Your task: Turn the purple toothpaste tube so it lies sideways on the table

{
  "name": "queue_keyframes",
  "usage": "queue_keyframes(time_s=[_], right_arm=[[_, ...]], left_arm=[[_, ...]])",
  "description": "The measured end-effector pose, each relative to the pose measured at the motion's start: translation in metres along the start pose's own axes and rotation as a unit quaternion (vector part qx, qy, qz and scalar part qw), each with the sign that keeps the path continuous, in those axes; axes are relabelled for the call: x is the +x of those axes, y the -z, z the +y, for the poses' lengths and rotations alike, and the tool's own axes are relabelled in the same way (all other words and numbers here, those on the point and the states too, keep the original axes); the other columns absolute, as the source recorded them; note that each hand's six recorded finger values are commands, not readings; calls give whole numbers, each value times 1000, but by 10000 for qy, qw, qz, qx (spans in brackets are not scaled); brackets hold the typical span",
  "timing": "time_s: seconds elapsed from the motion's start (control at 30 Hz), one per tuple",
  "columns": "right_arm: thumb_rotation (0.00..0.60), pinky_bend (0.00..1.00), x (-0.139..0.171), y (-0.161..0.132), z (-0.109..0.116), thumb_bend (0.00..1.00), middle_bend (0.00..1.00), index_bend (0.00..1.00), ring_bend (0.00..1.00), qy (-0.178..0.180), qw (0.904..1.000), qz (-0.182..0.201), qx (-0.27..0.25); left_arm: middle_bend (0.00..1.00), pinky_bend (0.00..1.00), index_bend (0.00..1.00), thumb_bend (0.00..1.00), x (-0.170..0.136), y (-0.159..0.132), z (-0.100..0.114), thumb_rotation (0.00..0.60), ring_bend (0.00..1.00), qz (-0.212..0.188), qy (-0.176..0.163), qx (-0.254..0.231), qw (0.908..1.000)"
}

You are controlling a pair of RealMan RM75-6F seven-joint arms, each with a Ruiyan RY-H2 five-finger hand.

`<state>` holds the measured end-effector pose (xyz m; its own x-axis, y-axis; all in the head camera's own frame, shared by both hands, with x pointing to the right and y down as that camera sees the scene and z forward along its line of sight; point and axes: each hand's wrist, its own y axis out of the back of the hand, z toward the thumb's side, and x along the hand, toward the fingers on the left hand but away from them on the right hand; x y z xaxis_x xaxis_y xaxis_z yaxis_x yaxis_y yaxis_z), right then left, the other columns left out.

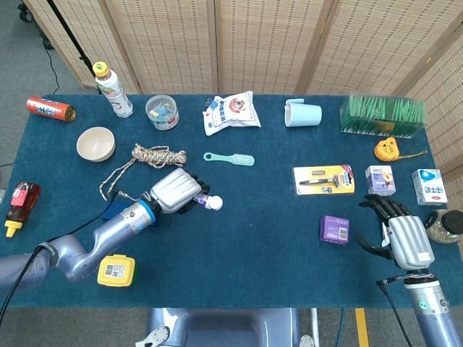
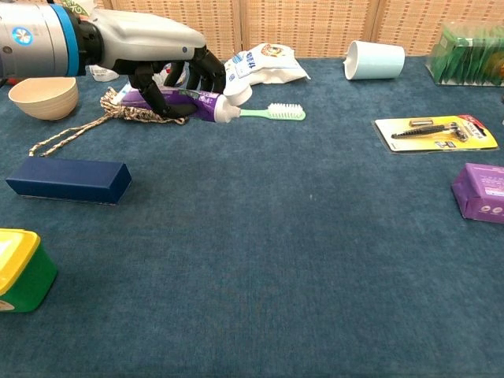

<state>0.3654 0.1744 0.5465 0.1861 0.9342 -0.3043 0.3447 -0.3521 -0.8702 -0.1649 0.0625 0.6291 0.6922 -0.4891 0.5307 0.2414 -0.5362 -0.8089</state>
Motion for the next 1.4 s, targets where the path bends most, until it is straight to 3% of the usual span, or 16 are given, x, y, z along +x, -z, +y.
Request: queue_keyframes(time_s=[0.3, 0.63, 0.97, 1.4], right_arm=[[600, 244, -26, -28, -16, 220, 220, 308, 222, -210, 9975, 482, -482], [600, 85, -45, -50, -35, 221, 183, 336, 110, -436, 9924, 834, -789], [600, 6, -61, -68, -50, 221, 88, 274, 22, -569, 9874, 1084, -1004], [600, 0, -73, -89, -62, 220, 41, 205, 1, -686, 9823, 1329, -1132]], left_arm=[[499, 571, 559, 718, 0, -2, 17, 600, 407, -125, 166, 216, 9995], [499, 571, 559, 718, 10, -6, 36, 600, 406, -172, 138, 426, 9988], [500, 571, 551, 718, 25, -19, 56, 600, 411, -223, 87, 597, 9979], [499, 571, 541, 718, 49, -38, 72, 600, 408, -239, 233, 699, 9970]])
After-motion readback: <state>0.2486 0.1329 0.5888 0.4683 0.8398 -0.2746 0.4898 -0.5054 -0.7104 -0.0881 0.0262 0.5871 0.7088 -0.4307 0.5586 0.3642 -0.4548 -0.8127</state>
